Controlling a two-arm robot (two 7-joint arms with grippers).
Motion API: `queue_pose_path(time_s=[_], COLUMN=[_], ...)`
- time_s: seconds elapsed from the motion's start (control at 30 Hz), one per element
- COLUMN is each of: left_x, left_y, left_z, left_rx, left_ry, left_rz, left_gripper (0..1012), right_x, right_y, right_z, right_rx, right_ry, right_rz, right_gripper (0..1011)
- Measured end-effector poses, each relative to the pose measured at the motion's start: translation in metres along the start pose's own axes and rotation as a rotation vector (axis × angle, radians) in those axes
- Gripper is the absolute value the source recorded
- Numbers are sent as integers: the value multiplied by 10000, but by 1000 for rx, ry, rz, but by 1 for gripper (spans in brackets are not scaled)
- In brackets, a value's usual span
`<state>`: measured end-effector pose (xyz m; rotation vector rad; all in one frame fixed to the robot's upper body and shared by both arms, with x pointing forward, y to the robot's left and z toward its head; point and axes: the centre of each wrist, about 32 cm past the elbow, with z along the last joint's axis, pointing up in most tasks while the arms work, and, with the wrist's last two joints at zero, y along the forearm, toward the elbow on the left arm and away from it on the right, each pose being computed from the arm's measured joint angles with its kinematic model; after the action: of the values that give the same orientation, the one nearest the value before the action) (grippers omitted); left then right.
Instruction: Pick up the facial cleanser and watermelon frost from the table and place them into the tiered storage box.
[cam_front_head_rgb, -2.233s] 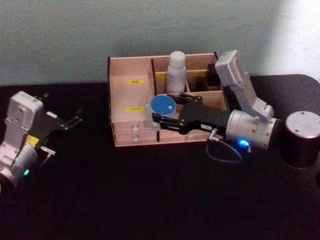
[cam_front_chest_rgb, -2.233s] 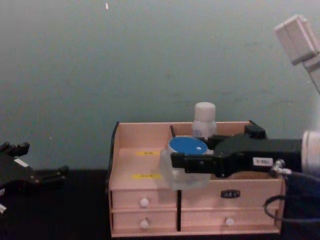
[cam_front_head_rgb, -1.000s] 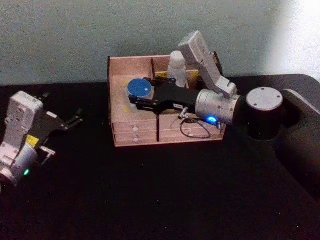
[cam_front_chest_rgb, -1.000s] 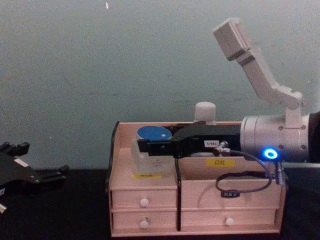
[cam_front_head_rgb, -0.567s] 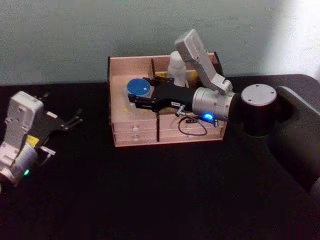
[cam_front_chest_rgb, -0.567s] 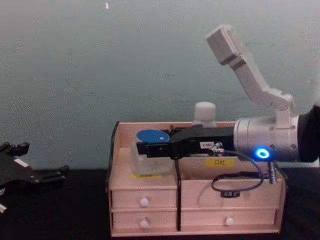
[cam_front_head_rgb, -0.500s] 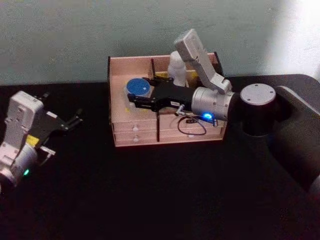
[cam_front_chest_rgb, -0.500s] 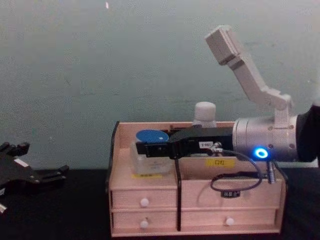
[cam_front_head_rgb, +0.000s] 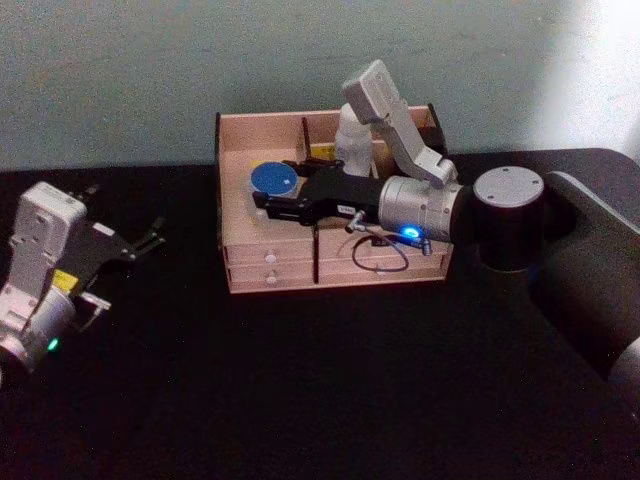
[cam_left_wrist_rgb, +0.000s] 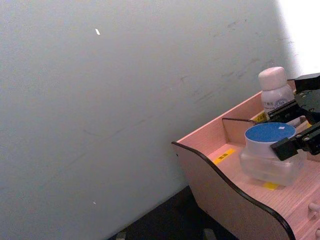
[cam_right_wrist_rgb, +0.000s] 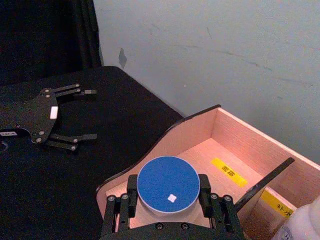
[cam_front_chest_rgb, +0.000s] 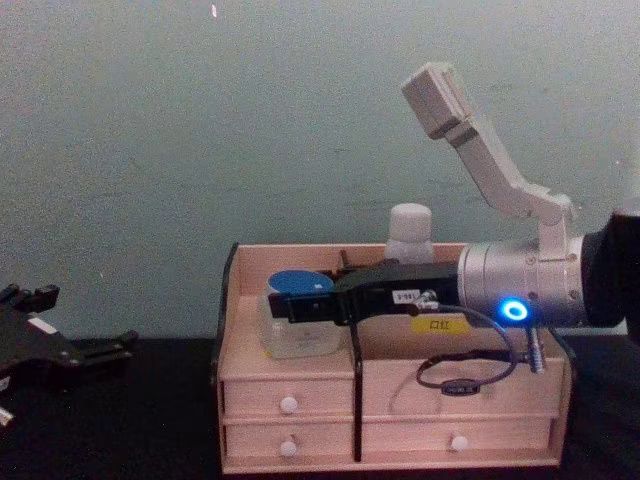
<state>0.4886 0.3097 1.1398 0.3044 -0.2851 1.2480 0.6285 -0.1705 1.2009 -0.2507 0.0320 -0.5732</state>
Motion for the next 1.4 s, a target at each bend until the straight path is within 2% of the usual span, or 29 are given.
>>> queue_pose_path(time_s=[0.37,0.9,1.27,1.4], left_x=[0,0,0,0], left_y=[0,0,0,0], left_z=[0,0,0,0], left_rx=[0,0,0,0], left_ry=[0,0,0,0], left_rz=[0,0,0,0], left_gripper=[1001,1001,1001,1001], right_x=[5,5,3,3], right_y=[36,32,30,30], right_z=[4,3,-2,-2], right_rx=[-8,-8,-9,-8], right_ry=[25,23,22,22], right_rz=[7,7,7,7], right_gripper=[712,715,985,1002])
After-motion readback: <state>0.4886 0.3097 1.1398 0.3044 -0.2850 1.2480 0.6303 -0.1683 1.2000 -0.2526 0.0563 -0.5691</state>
